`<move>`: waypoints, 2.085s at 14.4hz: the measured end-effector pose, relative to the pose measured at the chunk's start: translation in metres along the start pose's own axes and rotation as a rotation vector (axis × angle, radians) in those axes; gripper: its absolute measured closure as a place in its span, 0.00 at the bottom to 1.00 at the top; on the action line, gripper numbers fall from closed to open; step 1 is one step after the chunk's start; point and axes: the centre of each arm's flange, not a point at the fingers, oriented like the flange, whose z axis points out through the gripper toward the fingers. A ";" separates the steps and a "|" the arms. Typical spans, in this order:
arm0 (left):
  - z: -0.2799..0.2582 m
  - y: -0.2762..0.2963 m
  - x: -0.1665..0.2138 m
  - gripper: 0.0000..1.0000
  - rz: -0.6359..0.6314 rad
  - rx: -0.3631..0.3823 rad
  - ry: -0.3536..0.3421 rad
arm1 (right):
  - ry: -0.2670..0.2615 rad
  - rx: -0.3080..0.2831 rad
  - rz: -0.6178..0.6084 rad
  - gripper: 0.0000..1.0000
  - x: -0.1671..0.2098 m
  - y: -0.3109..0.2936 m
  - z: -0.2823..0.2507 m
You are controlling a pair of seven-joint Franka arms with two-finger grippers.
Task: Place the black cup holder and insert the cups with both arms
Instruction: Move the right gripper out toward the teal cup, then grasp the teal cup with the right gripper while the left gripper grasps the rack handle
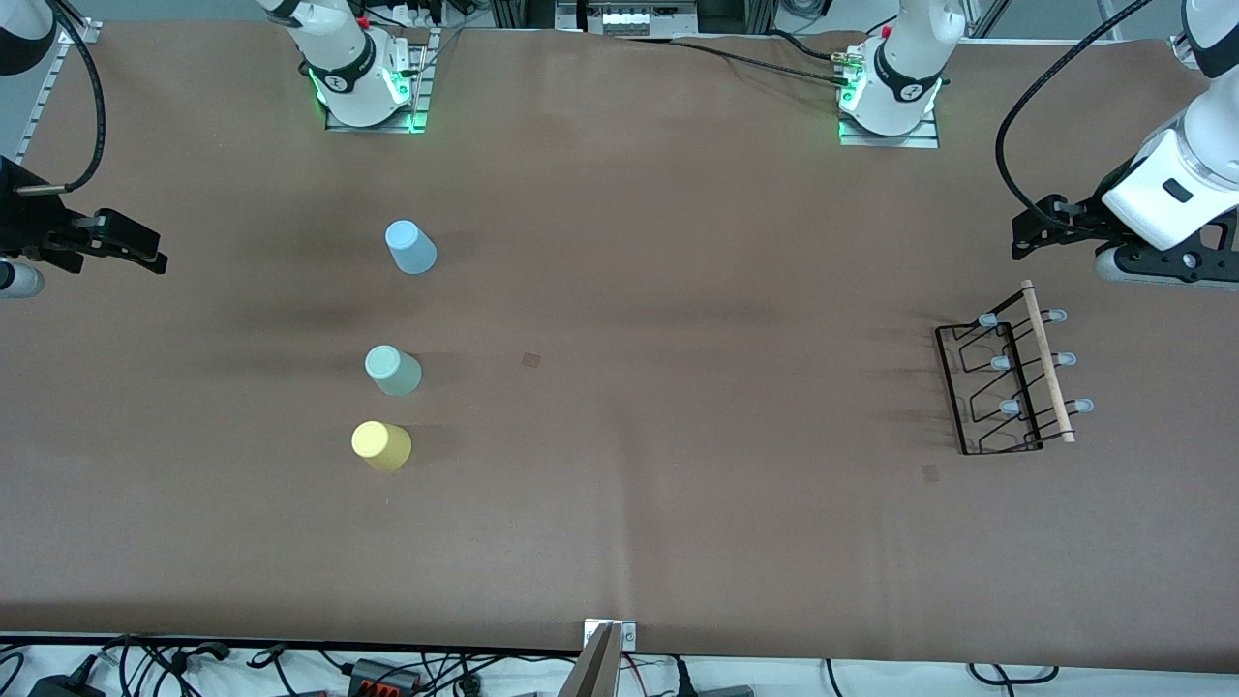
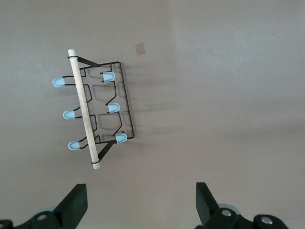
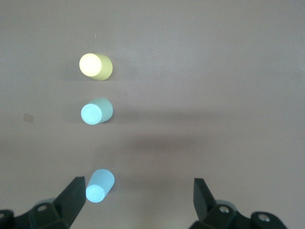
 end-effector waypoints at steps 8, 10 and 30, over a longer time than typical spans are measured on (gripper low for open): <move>0.000 0.000 0.000 0.00 0.001 0.000 -0.002 | -0.045 0.002 -0.015 0.00 -0.002 -0.001 0.022; 0.000 0.002 0.000 0.00 0.004 0.000 -0.002 | -0.088 0.004 -0.023 0.00 -0.002 -0.004 0.045; 0.006 0.001 -0.001 0.00 0.002 -0.001 -0.034 | 0.124 0.066 -0.005 0.00 0.015 -0.116 0.307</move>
